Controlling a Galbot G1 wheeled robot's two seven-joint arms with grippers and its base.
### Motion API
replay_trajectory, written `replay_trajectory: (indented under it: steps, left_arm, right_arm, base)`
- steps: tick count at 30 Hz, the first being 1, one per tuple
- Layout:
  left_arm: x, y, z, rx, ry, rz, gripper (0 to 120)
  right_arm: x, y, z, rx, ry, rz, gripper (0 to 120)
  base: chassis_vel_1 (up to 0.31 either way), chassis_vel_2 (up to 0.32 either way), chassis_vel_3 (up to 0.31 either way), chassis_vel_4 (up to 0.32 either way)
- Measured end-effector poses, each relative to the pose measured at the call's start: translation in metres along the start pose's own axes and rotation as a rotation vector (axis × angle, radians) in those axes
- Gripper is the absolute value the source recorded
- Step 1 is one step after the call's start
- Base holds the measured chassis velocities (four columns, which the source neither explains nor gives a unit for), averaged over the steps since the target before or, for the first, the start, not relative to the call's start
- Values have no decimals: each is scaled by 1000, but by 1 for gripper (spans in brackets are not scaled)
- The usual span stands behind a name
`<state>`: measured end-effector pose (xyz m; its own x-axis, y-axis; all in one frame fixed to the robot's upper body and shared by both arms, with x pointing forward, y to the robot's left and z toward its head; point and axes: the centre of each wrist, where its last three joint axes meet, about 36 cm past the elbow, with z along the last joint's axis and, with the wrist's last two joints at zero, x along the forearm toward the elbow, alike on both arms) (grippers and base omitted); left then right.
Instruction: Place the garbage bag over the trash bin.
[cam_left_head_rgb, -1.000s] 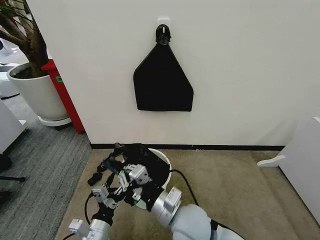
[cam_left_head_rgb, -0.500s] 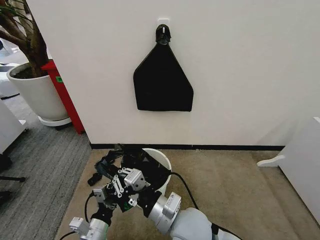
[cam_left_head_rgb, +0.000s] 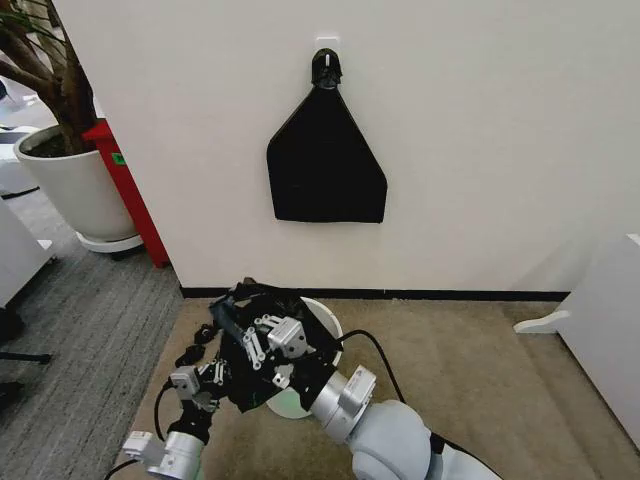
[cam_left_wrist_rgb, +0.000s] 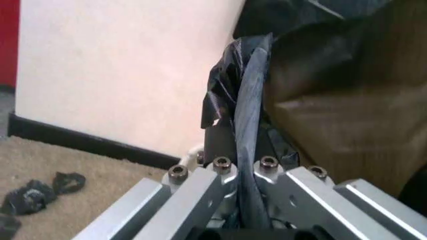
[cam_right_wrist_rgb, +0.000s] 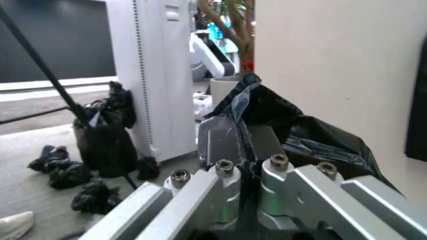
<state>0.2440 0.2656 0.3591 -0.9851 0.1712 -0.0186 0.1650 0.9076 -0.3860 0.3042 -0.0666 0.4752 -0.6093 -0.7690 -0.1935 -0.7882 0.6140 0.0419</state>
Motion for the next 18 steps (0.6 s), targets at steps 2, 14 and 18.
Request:
replay_trajectory:
  steps: [2,14,18]
  left_arm:
    - [-1,1,-1,-1,-8,-3,0]
    - [-2,8,-4,-3,-65,-39,0]
    - [-2,9,-5,-7,-84,-49,0]
  right_arm:
    - [0,-3,3,1,-1,8,0]
    - [2,-46,25,31,12,158,0]
    - [8,-60,27,49,19,213,0]
  base:
    - [0,0,0,0]
    - [0,0,0,0]
    - [0,0,0,0]
